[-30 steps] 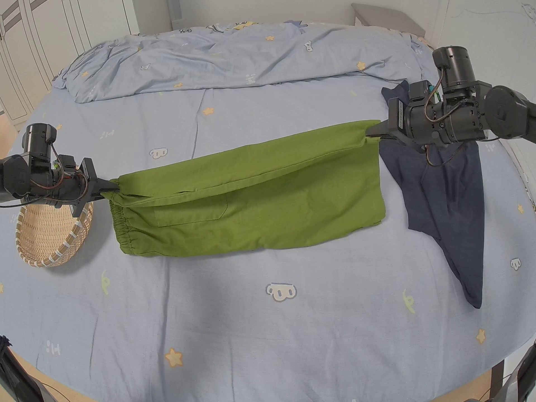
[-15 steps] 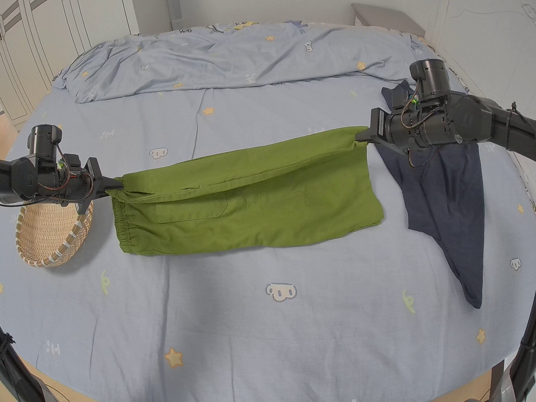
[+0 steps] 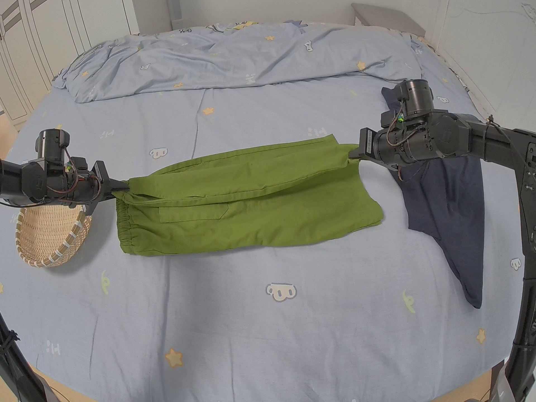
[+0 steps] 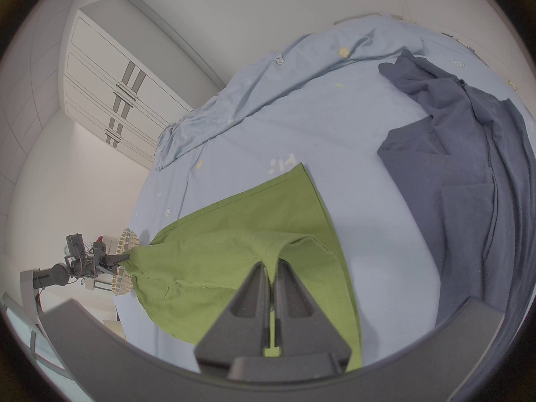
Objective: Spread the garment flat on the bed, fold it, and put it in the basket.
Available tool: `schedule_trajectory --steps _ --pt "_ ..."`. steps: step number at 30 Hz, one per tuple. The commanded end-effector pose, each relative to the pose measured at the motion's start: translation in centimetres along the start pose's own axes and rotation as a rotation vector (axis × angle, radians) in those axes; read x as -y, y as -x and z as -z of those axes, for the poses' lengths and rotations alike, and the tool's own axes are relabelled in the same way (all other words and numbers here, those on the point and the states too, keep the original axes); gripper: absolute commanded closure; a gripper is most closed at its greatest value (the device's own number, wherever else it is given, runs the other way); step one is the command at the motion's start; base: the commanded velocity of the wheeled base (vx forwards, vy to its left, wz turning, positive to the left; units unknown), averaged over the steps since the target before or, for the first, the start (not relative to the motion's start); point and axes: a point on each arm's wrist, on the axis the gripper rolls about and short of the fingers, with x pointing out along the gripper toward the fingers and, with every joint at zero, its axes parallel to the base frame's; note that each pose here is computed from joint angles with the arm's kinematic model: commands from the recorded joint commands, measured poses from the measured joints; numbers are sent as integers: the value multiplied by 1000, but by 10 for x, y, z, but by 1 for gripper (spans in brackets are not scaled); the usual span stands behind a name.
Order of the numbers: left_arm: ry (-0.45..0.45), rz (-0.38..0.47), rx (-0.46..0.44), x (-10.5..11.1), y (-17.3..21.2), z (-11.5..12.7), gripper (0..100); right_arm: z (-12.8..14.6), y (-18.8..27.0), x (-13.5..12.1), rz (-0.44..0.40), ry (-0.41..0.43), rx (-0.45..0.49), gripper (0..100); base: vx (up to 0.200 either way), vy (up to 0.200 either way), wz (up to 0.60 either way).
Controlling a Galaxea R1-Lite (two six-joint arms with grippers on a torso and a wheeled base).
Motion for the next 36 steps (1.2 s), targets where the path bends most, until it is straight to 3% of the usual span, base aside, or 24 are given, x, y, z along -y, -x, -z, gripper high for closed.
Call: schedule_trajectory --steps 1,8,16,20,32,36 --pt "4 -2 -4 -2 -3 0 0 4 -6 2 2 -5 -15 0 0 0 0" --pt "-7 21 -6 8 -7 -1 0 6 -11 -2 -12 3 -11 0 0 0 0" --pt "46 141 95 35 -28 -30 0 4 -8 -5 -15 6 -4 0 0 0 0" --pt "69 174 126 35 -41 -42 0 3 -5 -5 -14 3 -4 0 0 0 0" --pt "121 124 206 15 -68 -61 0 -10 21 -16 -31 17 47 0 0 0 0" --pt "104 154 241 36 -42 -66 0 -11 25 -22 -45 28 60 0 0 0 0"
